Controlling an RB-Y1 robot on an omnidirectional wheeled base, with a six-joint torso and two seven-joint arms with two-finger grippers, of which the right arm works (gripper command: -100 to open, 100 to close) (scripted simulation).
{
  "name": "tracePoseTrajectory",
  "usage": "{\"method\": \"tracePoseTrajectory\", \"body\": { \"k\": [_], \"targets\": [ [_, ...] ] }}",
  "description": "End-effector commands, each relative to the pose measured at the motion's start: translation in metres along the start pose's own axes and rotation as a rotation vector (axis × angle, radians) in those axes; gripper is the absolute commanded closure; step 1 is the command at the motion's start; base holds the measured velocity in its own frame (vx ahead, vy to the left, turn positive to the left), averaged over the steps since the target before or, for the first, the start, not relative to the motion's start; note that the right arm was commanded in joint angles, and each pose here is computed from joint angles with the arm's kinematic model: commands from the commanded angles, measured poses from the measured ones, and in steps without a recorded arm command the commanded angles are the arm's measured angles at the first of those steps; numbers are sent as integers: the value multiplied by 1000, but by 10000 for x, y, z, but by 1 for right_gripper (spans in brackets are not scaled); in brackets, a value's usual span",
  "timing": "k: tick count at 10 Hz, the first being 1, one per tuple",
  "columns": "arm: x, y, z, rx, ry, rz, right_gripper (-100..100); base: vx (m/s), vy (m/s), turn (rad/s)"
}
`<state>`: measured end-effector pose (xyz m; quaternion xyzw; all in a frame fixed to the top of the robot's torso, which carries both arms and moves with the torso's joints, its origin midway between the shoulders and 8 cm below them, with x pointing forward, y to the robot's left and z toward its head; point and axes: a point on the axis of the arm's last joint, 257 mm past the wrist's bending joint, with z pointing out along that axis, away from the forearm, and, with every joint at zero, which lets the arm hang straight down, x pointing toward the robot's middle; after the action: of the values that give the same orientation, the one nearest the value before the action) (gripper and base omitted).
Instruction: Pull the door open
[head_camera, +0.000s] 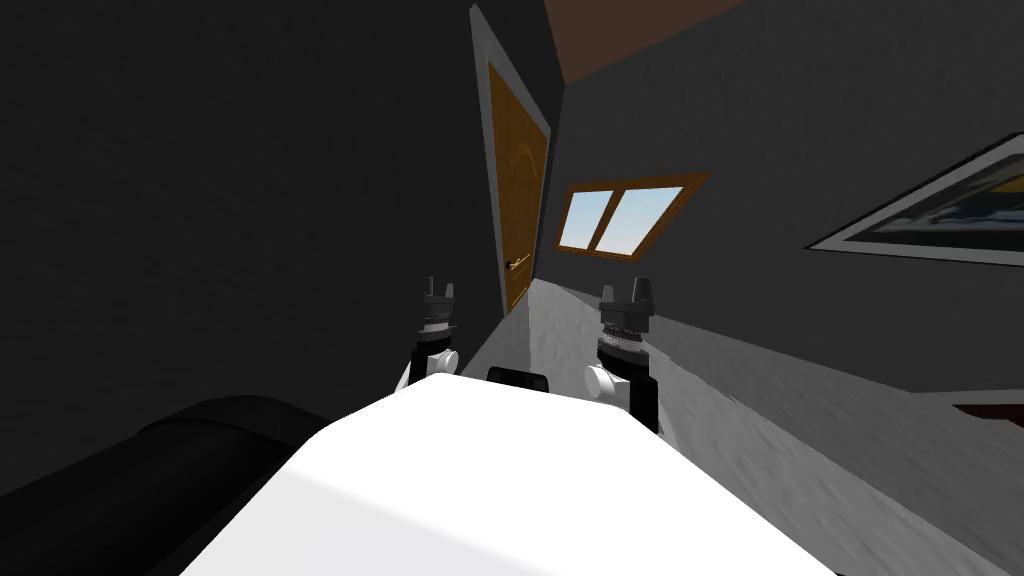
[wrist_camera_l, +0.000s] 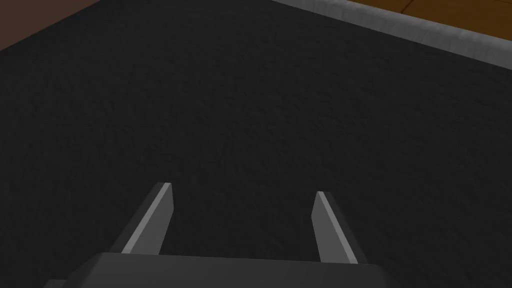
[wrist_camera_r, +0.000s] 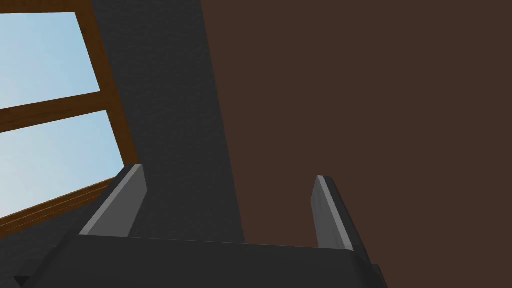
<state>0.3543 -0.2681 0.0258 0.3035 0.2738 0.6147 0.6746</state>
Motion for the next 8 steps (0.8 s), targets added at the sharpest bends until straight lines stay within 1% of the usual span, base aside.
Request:
{"method": "tracePoseTrajectory", "body": {
  "k": [1,4,5,8],
  "targets": [
    [40,-132,-24,18,14,16,-100,61,-8,194],
    [90,-302,-59,41,31,36,-100,90,-36,133],
    [122,-417,-85,57,43,48,-100,112,-31,190],
    [173,-602,-133,83,62,68,-100,87,-31,131]
  ]
}}
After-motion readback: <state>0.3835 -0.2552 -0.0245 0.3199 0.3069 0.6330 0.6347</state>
